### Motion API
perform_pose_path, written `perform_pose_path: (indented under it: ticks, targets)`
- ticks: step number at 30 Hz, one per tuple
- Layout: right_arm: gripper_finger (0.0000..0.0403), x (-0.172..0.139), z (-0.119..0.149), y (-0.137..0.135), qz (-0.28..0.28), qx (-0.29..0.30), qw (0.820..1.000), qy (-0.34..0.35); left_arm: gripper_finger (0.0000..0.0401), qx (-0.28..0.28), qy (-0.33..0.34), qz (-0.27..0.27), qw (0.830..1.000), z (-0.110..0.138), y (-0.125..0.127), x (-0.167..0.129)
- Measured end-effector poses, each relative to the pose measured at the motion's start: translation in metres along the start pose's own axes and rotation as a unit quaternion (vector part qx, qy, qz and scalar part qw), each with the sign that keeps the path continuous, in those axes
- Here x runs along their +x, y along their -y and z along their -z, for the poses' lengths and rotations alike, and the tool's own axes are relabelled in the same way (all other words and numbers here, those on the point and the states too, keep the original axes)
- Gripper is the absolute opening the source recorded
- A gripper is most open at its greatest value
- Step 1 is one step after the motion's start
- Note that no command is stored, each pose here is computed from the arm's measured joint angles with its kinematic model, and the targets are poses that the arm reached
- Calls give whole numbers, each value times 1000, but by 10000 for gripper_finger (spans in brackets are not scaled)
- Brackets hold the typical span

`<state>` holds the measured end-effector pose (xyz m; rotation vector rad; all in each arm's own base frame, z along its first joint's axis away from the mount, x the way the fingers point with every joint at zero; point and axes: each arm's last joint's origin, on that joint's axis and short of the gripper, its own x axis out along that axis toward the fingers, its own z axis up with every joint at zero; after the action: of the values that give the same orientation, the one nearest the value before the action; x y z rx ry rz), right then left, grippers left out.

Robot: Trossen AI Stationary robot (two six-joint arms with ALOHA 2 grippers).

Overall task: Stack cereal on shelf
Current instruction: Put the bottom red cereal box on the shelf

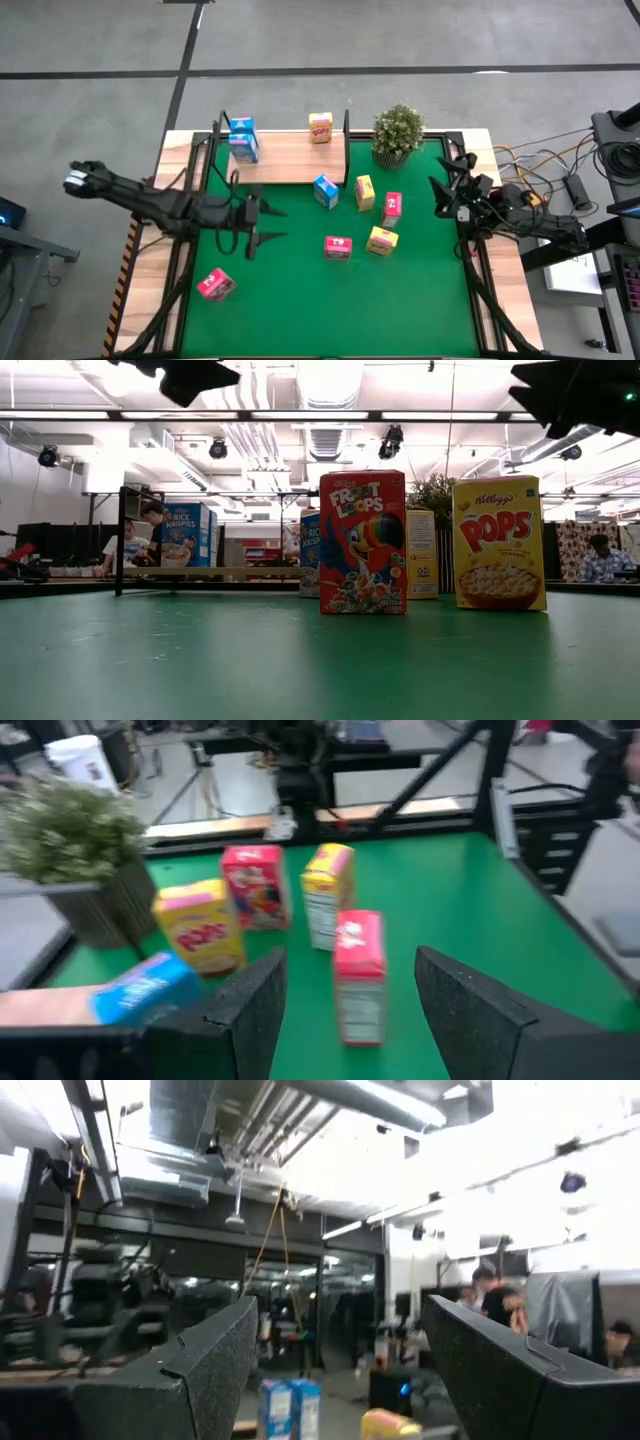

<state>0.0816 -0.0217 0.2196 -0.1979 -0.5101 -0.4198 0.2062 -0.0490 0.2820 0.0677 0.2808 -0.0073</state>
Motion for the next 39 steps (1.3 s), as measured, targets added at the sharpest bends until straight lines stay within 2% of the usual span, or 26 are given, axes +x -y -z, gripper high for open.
perform_pose_path:
  ticks: [4,12,17,21,24,28,32,36,39]
  targets:
    - [274,0,-3,1,3,-14,1000,15,203,-5,20,19,1000,14,13,3]
    - [274,0,-4,1,5,-34,999,22,203,-54,14,14,998,24,15,11]
    - [274,0,-6,1,6,-33,999,28,203,-89,-11,9,996,22,16,15]
    - [274,0,-8,2,8,-37,998,42,203,-170,-90,-21,981,16,15,12]
    - [274,0,-9,1,-1,-37,998,50,203,-251,-181,-62,949,9,13,6]
    - [274,-1,-10,1,-10,-37,998,57,203,-340,-279,-124,890,-8,12,-4]
    - [274,-1,-10,1,-10,-30,998,56,203,-424,-353,-121,825,-32,19,-3]
    - [274,-1,-10,1,-11,-24,998,55,204,-463,-402,-115,781,-49,43,2]
    - [274,-1,-10,1,-11,-24,998,53,212,-482,-446,-145,740,-49,65,3]
